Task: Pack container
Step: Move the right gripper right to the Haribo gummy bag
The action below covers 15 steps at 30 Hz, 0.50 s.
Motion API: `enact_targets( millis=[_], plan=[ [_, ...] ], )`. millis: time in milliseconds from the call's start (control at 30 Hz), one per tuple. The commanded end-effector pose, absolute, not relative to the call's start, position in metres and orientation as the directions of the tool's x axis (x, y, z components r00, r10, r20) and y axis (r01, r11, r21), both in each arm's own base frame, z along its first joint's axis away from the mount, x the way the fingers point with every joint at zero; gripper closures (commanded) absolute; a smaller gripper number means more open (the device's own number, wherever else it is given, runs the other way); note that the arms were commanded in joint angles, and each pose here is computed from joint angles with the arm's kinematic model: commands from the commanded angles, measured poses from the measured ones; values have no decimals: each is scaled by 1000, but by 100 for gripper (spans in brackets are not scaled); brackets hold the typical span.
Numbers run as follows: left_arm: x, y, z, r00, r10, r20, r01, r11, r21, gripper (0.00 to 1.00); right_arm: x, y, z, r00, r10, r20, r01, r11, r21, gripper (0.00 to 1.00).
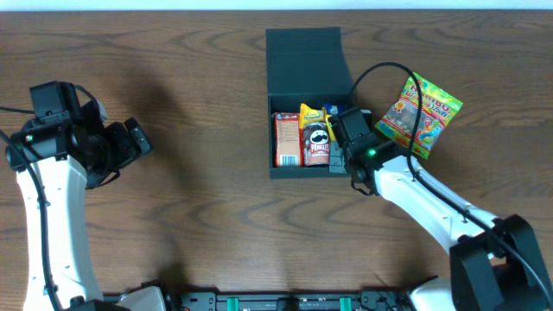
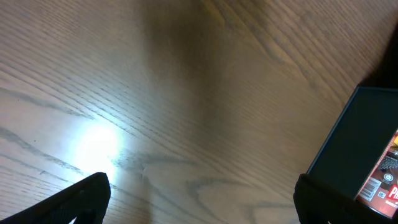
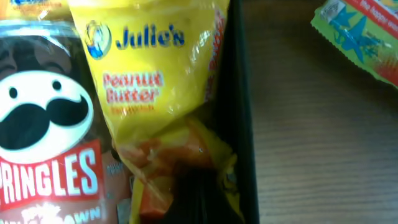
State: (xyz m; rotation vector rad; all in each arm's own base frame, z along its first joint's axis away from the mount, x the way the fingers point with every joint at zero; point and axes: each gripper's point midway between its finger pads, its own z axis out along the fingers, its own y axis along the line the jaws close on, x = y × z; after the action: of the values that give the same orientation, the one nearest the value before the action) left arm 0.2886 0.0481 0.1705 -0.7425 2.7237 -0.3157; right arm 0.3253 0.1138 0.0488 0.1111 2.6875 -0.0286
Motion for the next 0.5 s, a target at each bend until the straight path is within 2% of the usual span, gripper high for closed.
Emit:
enact_targets(
  millis=[0,167,333,467],
  plan=[
    [288,49,167,-825,-521,-220,-458,843,-281,5,329,112,77,-867,78,-492,80,997,17,99],
    [288,49,168,-825,-521,-220,-458,843,-282,5,330,111,112,-819,108,-563,81,994,74,99],
    [288,49,168,-825,-521,-220,-458,843,-282,5,333,93,126,-793,161,-587,131,987,94,98],
    [288,49,167,-825,-521,-220,-458,843,-281,5,333,61,125,-766,346,-541,302,938,172,98]
  ],
)
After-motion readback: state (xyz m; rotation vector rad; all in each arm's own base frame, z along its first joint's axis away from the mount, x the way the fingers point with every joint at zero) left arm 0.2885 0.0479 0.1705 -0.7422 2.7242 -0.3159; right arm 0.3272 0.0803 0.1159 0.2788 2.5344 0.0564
